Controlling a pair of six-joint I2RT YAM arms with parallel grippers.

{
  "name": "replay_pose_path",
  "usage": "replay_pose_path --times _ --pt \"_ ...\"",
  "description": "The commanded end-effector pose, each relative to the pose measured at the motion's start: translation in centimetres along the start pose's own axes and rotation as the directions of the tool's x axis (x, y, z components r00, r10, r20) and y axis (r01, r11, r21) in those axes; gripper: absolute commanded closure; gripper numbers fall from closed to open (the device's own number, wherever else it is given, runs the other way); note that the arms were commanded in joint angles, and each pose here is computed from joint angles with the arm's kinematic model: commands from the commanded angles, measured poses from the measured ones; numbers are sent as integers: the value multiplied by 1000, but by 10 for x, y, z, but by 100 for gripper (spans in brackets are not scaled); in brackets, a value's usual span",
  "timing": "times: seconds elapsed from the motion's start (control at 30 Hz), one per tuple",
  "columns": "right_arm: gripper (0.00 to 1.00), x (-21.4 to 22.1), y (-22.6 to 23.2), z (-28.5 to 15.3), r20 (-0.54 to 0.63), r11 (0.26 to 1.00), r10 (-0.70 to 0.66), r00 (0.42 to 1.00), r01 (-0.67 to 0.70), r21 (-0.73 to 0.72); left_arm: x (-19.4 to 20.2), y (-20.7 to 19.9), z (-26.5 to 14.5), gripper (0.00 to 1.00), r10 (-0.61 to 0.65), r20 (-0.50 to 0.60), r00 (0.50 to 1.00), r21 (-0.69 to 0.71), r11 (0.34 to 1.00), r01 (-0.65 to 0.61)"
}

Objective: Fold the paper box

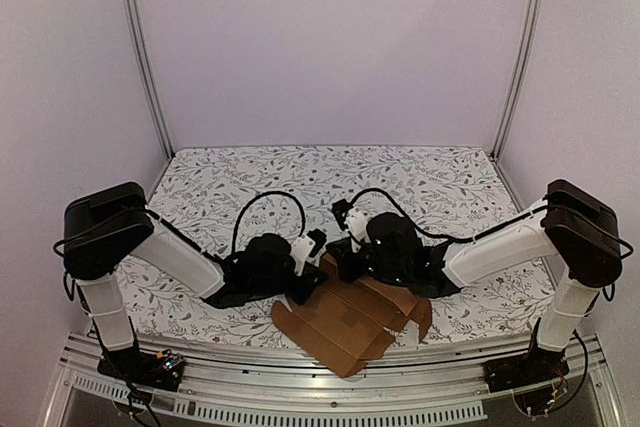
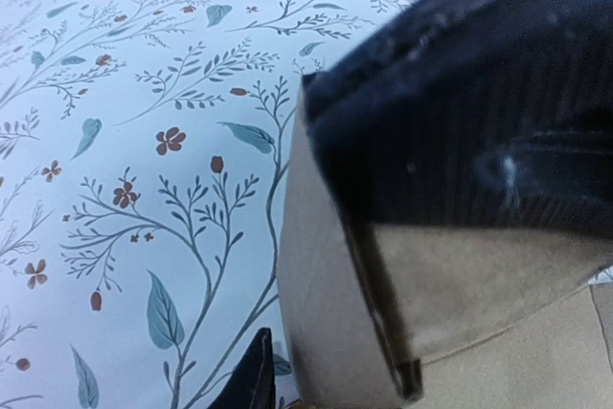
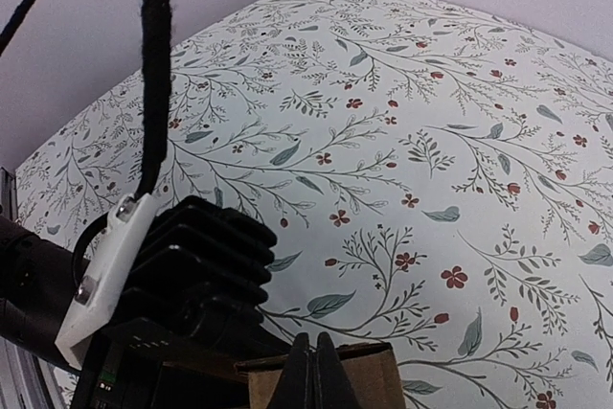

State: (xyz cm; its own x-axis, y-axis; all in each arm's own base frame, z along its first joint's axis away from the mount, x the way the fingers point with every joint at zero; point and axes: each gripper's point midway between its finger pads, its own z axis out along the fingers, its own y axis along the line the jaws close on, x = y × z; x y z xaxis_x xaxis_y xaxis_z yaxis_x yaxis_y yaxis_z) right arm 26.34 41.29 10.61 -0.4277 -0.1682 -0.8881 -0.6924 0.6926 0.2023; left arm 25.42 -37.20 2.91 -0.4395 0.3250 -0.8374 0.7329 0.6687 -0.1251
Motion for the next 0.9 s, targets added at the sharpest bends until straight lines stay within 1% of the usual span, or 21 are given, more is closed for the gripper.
replay_pose_path --times 0.0,0.33,0.53,0.87 --pt "100 78 -10 -3 -230 998 -41 972 52 42 -1 0 0 79 -18 16 1000 16 1000 18" --pt "100 96 -9 -5 -281 992 -50 958 80 98 -5 -4 -2 78 -31 35 999 35 999 30" --pt "100 103 -4 -7 -297 990 -58 953 94 105 -1 -2 -5 78 -45 42 998 33 999 44" --pt "100 116 -5 -12 -343 981 -76 936 132 143 -7 -4 -11 77 -66 76 995 44 997 63"
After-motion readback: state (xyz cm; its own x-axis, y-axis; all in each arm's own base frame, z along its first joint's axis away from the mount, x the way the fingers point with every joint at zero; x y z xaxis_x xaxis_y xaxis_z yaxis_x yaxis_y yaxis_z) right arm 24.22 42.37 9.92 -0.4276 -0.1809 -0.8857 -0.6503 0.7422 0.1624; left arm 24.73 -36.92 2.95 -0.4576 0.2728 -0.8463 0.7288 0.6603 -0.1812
